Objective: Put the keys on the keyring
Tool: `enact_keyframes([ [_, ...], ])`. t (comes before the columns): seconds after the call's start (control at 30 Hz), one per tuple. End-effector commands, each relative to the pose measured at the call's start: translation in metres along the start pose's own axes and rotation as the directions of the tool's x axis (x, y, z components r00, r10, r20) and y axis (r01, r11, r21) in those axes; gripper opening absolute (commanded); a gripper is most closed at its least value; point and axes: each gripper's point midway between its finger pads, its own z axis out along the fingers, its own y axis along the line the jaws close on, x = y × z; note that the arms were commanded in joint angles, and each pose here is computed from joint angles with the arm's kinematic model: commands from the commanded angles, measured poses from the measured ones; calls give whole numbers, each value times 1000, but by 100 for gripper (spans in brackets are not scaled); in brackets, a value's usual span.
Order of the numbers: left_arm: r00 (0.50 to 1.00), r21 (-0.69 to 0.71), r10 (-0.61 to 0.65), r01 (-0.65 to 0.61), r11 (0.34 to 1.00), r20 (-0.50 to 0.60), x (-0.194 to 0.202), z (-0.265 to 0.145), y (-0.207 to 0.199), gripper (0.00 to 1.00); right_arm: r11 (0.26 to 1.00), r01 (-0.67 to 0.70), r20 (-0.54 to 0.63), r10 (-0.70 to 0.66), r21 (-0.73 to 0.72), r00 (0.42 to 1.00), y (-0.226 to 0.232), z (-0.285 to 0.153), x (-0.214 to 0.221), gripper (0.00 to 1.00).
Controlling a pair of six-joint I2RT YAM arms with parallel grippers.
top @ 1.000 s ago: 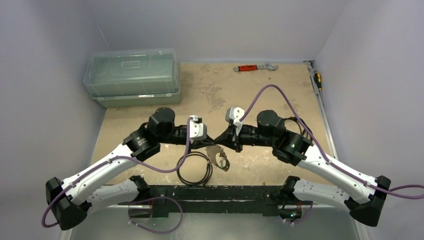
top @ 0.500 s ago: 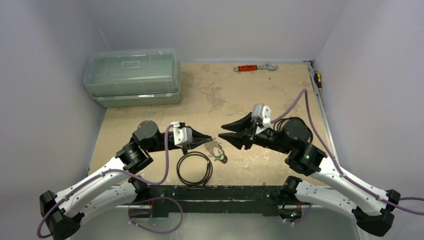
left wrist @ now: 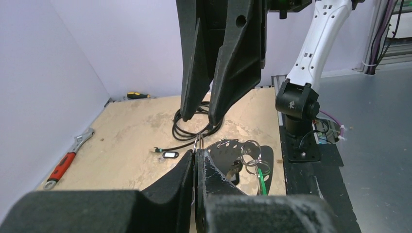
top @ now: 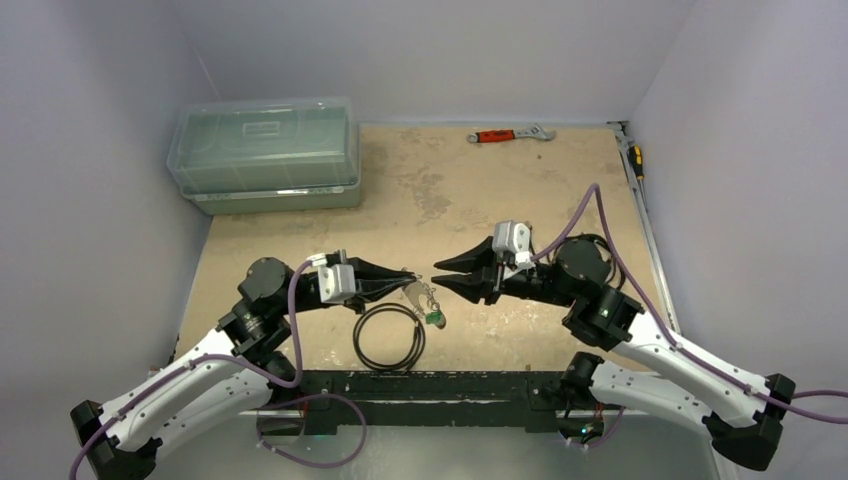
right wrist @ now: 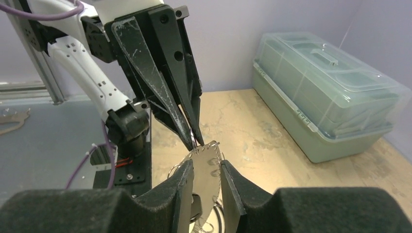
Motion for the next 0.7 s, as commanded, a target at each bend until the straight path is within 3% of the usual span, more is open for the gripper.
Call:
enact_keyframes([
  [0.0,997,-6,23,-23,1000,71,-19,1,0,0,996,60,34,-58,-60,998,6,8,-12,30],
  [0.67,999,0,9,-9,1000,51,-10,3,1,0,992,76,34,-72,-106,997,10,17,-12,32],
])
